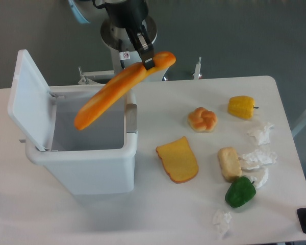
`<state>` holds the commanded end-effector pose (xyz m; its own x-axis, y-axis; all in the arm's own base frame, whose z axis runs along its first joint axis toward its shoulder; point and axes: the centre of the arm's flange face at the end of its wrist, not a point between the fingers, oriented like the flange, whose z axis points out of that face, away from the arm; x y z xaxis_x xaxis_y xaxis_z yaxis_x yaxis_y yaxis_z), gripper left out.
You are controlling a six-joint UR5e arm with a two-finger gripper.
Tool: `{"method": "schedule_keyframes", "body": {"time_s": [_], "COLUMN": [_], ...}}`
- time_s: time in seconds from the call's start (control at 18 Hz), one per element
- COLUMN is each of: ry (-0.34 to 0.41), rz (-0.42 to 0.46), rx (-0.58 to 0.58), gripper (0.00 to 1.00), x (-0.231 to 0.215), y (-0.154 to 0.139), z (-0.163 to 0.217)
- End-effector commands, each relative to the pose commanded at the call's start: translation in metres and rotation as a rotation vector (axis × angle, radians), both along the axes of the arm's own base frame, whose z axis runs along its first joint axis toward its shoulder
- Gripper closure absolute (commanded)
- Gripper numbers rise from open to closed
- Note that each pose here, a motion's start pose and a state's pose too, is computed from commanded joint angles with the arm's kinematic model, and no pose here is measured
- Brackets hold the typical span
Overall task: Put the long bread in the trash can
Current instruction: 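Move the bread loaf over the bin opening and lower it, then open the gripper to drop the bread loaf into the bin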
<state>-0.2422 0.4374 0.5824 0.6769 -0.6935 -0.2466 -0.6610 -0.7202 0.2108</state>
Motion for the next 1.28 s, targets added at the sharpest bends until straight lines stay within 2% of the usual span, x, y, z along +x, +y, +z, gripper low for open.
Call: {"method": "schedule_keyframes", "body": {"time_s": [0.28, 0.39, 0.67, 0.78, 0.83, 0.94, 1.06, 1.28], "ry": [-0.009, -0.015, -0.010, -0.013, -0.013, -0.016, -0.017, -0.020], "rz": [0.003, -0.001, -0.012, -0.013, -0.013, -0.014, -0.014, -0.015], "rx": [-0.008, -0.011, -0.005, -0.009, -0.009, -0.009, -0.008, -0.005], "gripper": [0.88, 0.79, 0.76, 0.71, 0.66, 0.48, 0.24, 0.24], "x": [0.002, 0.002, 0.004, 0.004, 0.004, 0.003, 0.003, 0.003], "y": [0.007, 0.012, 0.020, 0.020, 0.020, 0.021, 0.021, 0.022], "z": [-0.007, -0.011, -0.015, -0.017, -0.017, -0.018, -0.019, -0.019]}}
